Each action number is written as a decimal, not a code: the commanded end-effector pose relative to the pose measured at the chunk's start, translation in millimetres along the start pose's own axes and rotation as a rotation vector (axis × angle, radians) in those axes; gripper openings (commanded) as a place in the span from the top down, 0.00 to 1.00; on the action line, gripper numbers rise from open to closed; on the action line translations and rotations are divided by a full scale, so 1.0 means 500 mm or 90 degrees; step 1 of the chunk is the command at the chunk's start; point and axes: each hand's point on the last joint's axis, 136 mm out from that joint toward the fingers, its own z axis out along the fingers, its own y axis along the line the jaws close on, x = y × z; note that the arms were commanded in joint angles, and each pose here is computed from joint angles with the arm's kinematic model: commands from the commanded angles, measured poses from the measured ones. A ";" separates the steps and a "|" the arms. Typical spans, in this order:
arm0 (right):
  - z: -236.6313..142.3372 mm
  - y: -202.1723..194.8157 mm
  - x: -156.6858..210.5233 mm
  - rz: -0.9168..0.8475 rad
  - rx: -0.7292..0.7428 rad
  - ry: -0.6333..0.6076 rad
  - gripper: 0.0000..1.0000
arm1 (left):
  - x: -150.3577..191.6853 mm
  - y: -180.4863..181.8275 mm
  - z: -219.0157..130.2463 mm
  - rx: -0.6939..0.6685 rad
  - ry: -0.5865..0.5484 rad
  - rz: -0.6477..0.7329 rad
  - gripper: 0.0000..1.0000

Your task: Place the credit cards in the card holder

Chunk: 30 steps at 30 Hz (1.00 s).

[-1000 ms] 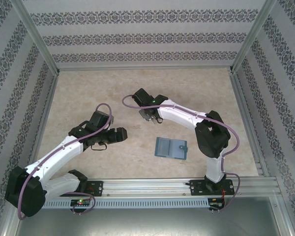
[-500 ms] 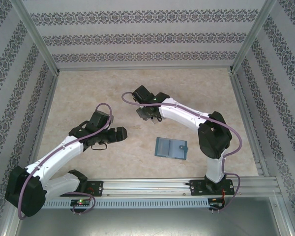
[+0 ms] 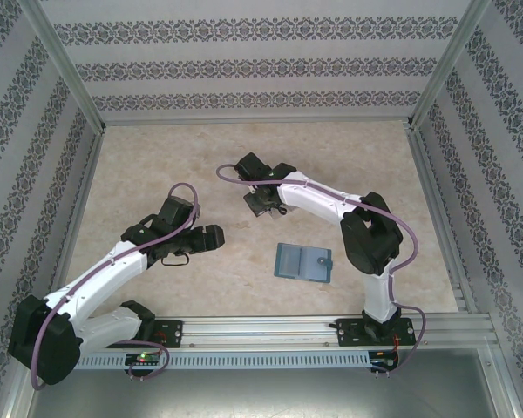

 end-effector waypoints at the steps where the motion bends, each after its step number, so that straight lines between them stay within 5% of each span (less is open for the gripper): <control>1: -0.021 -0.001 -0.001 0.007 0.003 0.002 0.97 | 0.012 0.010 0.007 -0.010 0.017 0.000 0.16; 17: -0.160 -0.011 -0.010 0.083 -0.078 -0.161 1.00 | 0.039 -0.052 0.002 0.121 0.022 0.031 0.18; 22: -0.209 -0.001 0.082 0.154 -0.160 -0.129 1.00 | 0.071 -0.133 0.001 0.224 0.011 0.084 0.15; 30: -0.245 -0.017 0.293 0.365 -0.310 -0.110 1.00 | 0.125 -0.181 0.069 0.211 0.082 0.165 0.17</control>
